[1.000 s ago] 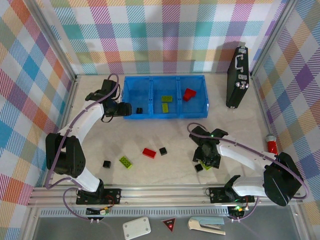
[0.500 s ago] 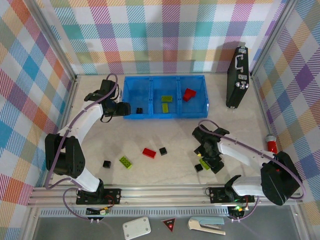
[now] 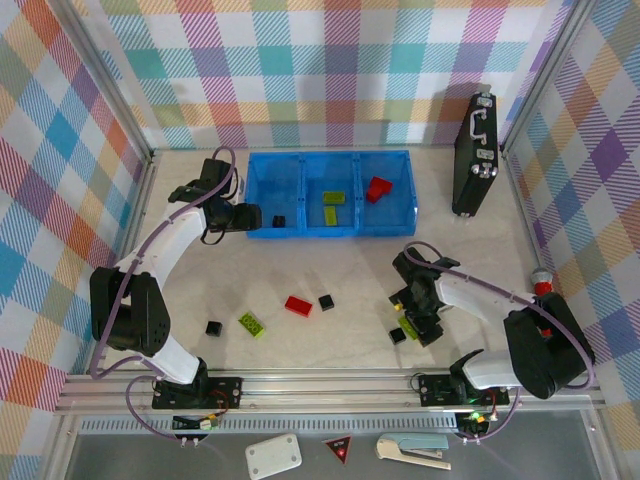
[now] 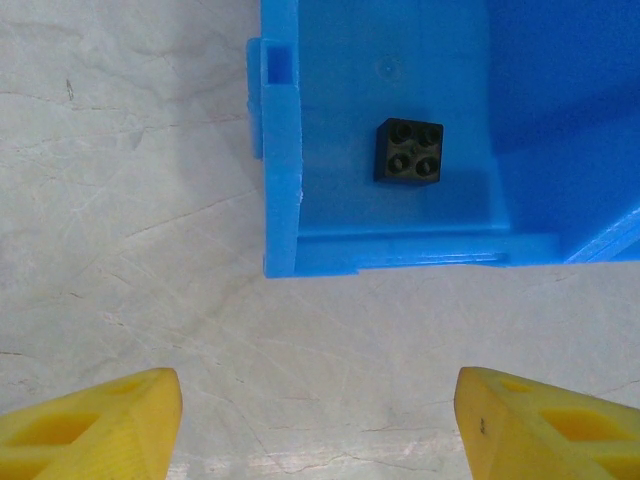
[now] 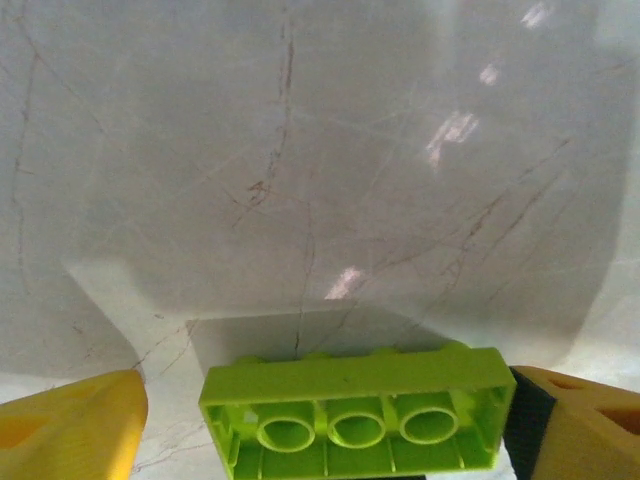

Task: Sort the legos into containers by color
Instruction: Pick up the lego from the bottom-right of the table, then place the lego in the container.

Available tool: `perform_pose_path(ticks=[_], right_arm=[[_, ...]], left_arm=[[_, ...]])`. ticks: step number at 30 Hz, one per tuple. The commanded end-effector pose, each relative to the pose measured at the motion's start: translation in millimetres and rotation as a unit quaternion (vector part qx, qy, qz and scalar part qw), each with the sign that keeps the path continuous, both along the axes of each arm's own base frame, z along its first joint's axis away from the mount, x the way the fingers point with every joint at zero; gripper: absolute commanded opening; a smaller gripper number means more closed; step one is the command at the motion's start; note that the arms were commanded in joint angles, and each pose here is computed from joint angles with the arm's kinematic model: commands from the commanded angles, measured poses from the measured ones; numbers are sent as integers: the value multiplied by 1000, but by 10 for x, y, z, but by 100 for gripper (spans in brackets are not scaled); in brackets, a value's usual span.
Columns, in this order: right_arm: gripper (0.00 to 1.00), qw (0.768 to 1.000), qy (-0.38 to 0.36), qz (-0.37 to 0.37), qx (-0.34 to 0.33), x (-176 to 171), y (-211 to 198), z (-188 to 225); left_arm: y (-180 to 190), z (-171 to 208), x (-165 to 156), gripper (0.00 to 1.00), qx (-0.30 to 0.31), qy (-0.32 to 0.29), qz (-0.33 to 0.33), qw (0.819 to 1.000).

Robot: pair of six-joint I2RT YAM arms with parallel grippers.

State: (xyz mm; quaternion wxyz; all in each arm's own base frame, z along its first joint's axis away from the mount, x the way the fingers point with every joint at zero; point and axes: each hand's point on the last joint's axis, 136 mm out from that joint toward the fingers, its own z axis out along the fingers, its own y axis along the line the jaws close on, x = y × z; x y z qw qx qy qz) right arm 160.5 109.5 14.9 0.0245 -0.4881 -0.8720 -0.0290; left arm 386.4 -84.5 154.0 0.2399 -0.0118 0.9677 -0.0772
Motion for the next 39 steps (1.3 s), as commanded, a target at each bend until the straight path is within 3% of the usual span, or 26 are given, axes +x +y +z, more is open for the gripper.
perform_pose_path(ticks=[1, 20, 26, 31, 39], right_arm=[[88, 1000, 14, 3, 5, -63, -8, -72], [66, 999, -25, 7, -20, -13, -170, 98], [66, 992, -74, 92, -36, 255, -148, 305], [67, 967, -138, 212, -12, 605, 93, 572], [66, 920, -208, 329, 31, 1105, 571, 969]], left_arm=[[61, 3, -36, 72, 3, 0, -1, 1000], [62, -1, -38, 72, 0, 1, 0, 1000], [64, 19, -36, 71, 0, -2, 0, 1000], [60, 36, -37, 72, -2, -4, -1, 1000], [47, 52, -36, 72, -7, -6, -2, 1000]])
